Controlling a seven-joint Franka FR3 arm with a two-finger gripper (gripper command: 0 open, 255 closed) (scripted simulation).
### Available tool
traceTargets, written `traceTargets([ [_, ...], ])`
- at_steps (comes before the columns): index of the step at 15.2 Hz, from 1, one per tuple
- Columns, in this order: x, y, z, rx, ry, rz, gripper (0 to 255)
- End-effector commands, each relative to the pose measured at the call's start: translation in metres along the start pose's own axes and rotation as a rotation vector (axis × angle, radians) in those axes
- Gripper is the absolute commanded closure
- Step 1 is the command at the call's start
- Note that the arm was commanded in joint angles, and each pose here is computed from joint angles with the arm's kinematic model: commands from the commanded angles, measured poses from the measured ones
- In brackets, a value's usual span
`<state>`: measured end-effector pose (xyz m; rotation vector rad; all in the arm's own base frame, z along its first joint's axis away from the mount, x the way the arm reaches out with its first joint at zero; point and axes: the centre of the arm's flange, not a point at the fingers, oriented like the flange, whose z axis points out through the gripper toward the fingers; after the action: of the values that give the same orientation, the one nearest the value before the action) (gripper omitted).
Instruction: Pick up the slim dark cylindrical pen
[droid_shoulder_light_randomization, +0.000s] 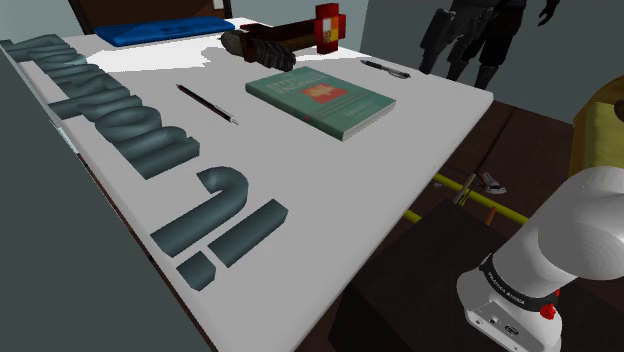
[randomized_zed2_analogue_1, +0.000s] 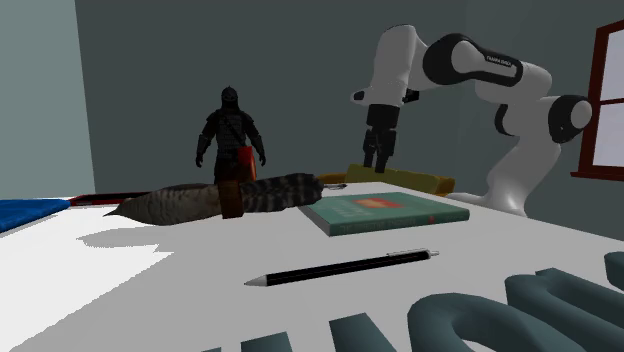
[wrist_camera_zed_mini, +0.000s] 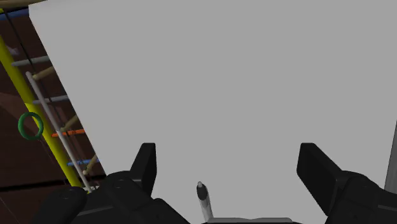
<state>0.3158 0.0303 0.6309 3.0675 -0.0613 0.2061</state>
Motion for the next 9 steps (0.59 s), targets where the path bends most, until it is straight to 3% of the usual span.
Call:
traceTargets([
  [1, 0.0, 0.0, 0.0, 0.0, 0.0, 0.0, 0],
  [9, 0.033, -0.098, -0.001, 0.031, -0.042, -0.042, 0],
])
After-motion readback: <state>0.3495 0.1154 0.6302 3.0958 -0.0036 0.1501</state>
